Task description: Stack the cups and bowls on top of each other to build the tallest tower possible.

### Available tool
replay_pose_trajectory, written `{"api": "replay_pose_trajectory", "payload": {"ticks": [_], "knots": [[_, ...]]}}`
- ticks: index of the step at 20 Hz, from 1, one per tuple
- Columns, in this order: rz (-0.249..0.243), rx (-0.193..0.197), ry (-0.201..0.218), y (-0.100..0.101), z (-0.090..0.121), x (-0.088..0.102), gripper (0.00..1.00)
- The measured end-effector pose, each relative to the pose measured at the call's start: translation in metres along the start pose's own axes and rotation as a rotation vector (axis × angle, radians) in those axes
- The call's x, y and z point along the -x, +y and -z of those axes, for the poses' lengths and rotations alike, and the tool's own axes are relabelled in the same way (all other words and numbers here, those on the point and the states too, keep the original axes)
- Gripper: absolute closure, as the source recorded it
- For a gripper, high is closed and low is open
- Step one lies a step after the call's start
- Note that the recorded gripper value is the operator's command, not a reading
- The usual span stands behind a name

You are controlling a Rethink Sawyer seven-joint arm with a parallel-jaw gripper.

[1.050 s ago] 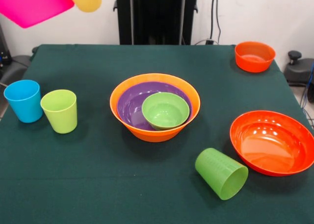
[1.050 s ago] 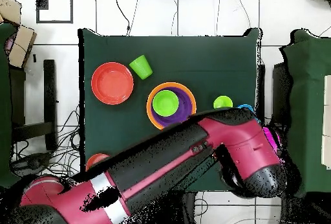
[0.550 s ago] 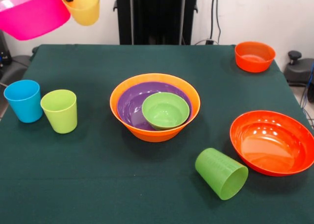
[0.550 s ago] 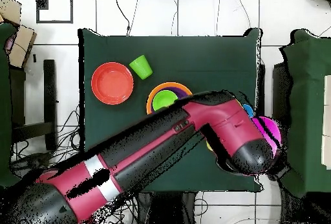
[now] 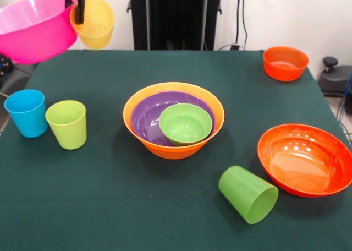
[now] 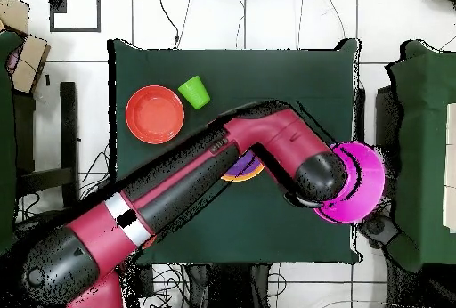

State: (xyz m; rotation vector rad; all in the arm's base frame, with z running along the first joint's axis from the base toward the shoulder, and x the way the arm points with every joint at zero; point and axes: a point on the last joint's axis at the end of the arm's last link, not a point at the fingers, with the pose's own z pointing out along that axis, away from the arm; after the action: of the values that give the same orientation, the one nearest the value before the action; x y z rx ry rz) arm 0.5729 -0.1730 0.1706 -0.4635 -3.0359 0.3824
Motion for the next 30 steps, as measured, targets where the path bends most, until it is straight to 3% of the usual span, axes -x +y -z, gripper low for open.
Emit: {"api": "replay_pose_trajectory", "payload": {"ticks": [6, 10, 19, 24, 30], "knots": [[-0.065, -0.022, -0.062, 0.028, -0.009, 0.03, 1.0], [-0.078, -0.022, -0.071, 0.042, -0.017, 0.041, 1.0], [-0.076, 0.012, 0.017, 0.059, -0.018, 0.043, 1.0], [-0.078, 0.062, 0.079, 0.066, -0.005, 0.044, 1.0], [-0.085, 0.094, 0.116, 0.069, 0.016, 0.045, 1.0]]}}
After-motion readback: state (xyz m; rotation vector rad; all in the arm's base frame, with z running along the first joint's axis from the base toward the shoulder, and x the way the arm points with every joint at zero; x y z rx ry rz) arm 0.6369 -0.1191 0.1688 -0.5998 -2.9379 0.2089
